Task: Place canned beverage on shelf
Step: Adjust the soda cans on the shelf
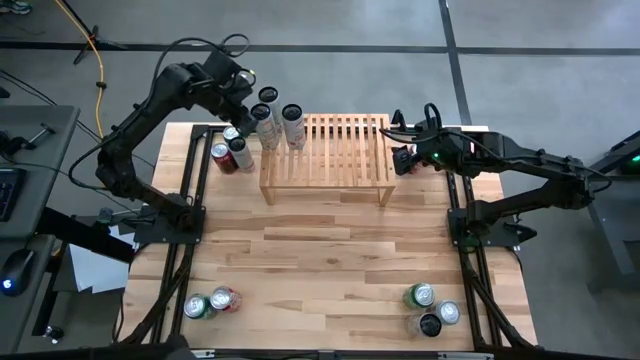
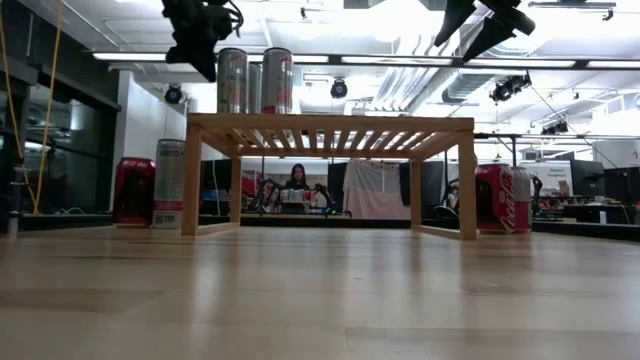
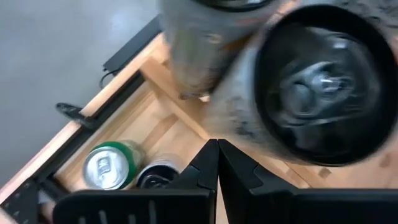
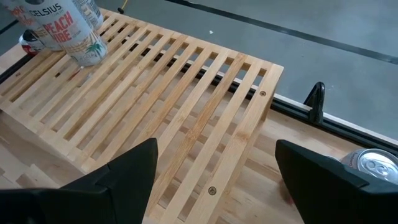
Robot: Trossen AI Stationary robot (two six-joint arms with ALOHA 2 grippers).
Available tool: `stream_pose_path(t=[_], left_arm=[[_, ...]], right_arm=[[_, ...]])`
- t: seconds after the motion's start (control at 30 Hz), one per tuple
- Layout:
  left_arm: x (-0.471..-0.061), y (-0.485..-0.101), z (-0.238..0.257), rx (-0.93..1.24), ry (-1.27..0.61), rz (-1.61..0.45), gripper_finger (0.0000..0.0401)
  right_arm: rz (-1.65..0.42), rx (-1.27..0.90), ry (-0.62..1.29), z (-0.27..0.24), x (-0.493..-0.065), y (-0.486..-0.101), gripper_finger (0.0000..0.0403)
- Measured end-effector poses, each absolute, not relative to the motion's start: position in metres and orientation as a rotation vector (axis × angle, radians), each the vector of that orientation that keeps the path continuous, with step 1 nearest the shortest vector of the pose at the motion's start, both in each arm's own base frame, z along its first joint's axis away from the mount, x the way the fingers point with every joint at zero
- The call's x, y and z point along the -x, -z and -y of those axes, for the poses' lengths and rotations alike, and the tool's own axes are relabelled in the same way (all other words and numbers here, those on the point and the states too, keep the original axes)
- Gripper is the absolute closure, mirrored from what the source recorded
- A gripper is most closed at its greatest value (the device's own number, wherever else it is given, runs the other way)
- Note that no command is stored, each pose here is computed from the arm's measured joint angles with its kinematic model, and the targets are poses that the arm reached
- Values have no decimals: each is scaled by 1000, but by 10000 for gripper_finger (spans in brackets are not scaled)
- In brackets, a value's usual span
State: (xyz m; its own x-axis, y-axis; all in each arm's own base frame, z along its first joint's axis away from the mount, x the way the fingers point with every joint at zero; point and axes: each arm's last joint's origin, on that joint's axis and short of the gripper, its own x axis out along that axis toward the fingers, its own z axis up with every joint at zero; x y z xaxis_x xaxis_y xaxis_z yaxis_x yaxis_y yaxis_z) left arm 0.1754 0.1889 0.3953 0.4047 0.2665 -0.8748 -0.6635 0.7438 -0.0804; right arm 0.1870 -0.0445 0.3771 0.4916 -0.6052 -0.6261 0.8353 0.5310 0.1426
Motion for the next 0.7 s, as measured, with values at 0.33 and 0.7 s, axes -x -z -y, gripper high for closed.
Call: stream_pose_path(t=[0.33,0.7], left_arm=[[-177,-395,-187,455,-581,-988,401],[-177,-393,-181,441,-537,-1049,401]], right_arm=[[-554,-465,913,45,-187,-377,91],[-552,-468,914,45,-187,-377,91]])
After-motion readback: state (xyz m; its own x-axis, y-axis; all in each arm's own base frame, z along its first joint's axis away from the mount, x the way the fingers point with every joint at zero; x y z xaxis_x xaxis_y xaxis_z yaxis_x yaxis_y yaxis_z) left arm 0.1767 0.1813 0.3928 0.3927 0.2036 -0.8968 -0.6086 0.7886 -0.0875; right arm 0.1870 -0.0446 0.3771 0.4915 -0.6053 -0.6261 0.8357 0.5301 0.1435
